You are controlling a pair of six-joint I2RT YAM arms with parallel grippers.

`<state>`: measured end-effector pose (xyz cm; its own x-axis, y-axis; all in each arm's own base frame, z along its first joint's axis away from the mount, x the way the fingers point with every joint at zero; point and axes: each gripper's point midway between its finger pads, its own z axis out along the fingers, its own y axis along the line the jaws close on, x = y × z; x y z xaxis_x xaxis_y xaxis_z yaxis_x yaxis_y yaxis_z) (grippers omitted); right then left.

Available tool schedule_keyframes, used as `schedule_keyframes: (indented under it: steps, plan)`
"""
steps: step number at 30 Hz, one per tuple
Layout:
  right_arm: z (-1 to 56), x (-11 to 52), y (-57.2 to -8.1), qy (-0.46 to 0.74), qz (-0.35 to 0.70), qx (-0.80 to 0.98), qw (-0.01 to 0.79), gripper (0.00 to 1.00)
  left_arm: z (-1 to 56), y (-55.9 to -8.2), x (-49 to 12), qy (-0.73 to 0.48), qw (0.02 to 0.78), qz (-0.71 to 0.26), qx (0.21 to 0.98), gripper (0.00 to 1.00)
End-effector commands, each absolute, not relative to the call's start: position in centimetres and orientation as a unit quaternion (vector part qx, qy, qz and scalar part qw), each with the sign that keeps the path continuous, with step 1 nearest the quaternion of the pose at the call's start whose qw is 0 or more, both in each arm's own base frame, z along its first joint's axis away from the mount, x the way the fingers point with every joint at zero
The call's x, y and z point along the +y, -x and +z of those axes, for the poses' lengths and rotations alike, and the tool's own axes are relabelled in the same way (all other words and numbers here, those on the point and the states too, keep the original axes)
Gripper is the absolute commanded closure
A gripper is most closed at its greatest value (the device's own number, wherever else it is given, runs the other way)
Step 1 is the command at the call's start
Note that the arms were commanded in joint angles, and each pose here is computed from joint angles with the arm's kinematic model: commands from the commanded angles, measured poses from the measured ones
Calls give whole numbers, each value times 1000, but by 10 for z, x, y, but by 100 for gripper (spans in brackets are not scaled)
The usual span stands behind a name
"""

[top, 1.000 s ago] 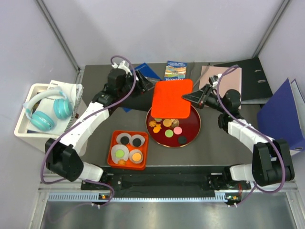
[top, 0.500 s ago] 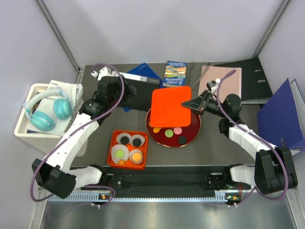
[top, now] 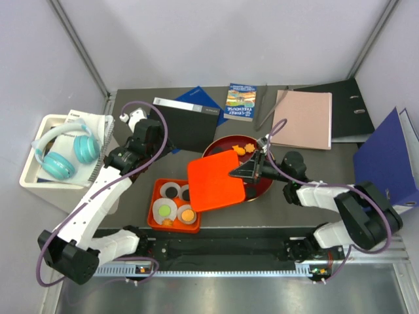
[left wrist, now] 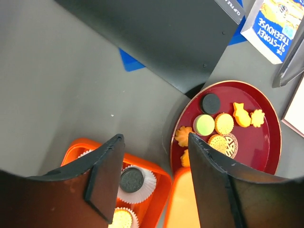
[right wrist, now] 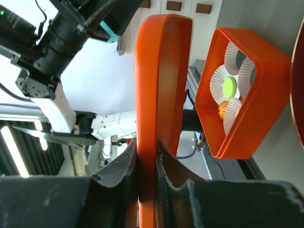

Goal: Pack the cookies

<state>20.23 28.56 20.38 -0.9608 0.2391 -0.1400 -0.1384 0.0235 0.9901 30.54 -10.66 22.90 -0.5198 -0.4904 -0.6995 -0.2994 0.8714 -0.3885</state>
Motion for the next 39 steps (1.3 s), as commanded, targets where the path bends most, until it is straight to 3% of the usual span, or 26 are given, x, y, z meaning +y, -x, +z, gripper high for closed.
schedule_keyframes:
  steps: [1,8,13,16,30,39]
  plan:
    - [228,300,-202,-22,744,644,175,100,238,-296,-97,238,450,-106,854,41]
    - [213,316,-205,-51,766,617,174,100,220,-283,-86,247,431,-78,865,55]
    - [197,333,-204,-51,759,626,173,100,203,-270,-71,264,418,-43,868,76]
    - [190,341,-203,-47,755,630,173,100,195,-264,-68,269,412,-40,869,83]
    - [151,355,-182,-49,729,666,152,100,150,-243,-57,296,369,-6,881,100]
    - [129,368,-174,-55,714,684,141,100,125,-233,-46,315,347,31,883,100]
